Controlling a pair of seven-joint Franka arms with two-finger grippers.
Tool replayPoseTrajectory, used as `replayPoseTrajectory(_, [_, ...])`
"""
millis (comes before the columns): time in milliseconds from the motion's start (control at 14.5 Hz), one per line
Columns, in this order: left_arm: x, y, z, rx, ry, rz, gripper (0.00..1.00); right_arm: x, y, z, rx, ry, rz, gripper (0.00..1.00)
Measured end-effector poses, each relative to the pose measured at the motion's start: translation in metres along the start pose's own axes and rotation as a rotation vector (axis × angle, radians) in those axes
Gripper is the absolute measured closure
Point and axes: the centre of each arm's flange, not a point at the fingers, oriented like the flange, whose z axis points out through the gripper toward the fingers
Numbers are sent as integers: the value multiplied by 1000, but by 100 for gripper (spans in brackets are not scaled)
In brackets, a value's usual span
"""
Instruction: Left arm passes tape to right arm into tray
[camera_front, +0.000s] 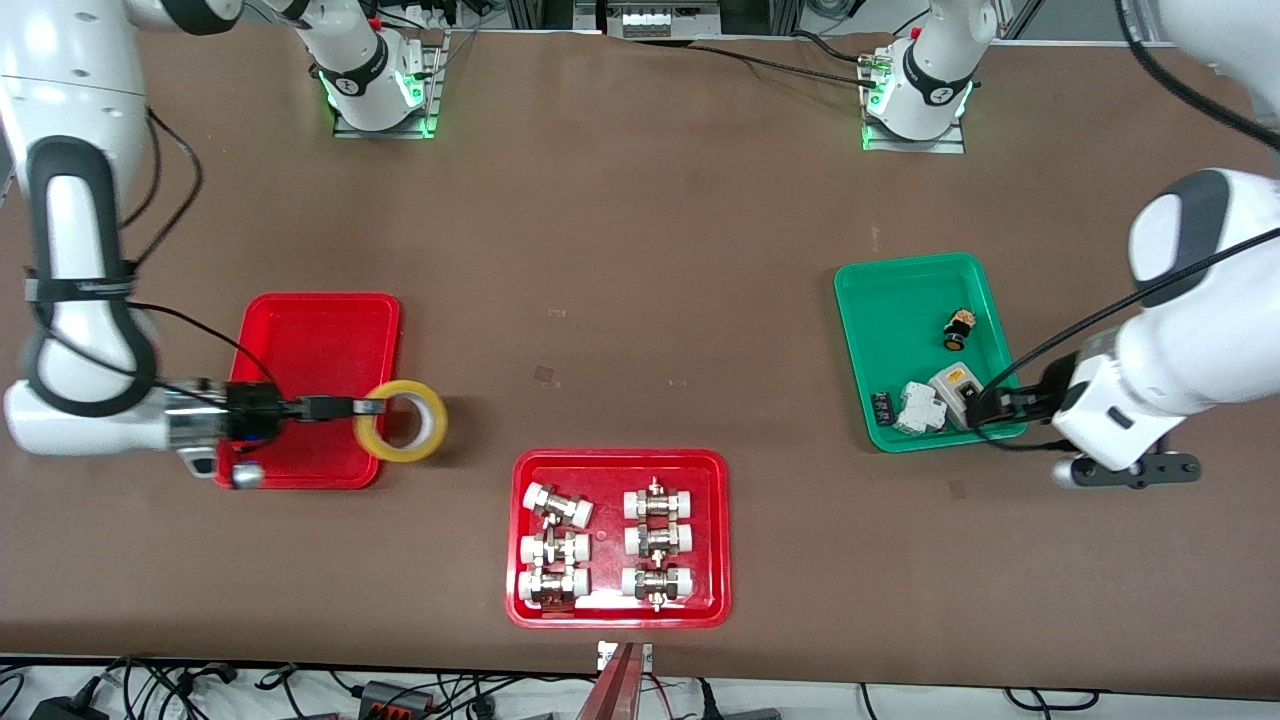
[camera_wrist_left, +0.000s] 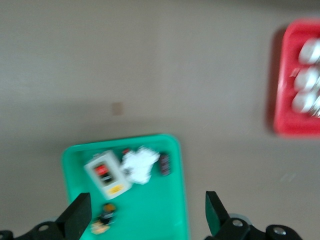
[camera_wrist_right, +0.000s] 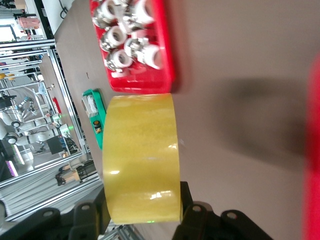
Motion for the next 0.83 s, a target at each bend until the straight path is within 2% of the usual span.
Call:
replayPoseTrajectory(138, [-8,-36,-5,2,-39,94,0,-12,26,-22,-19,-40,29,45])
replayPoseTrajectory(275, [-21,-54,-9,-5,-50,109,0,-23,56,-40,-33,-70,32,45])
replayPoseTrajectory(482, [-53,-38,1,26,-27,130,0,-31,96,-58,-65,-80,-6,45])
replayPoseTrajectory(826, [-108,5,-2,80,-53,158,0,-29,144,-44,-38,-94,-54,45])
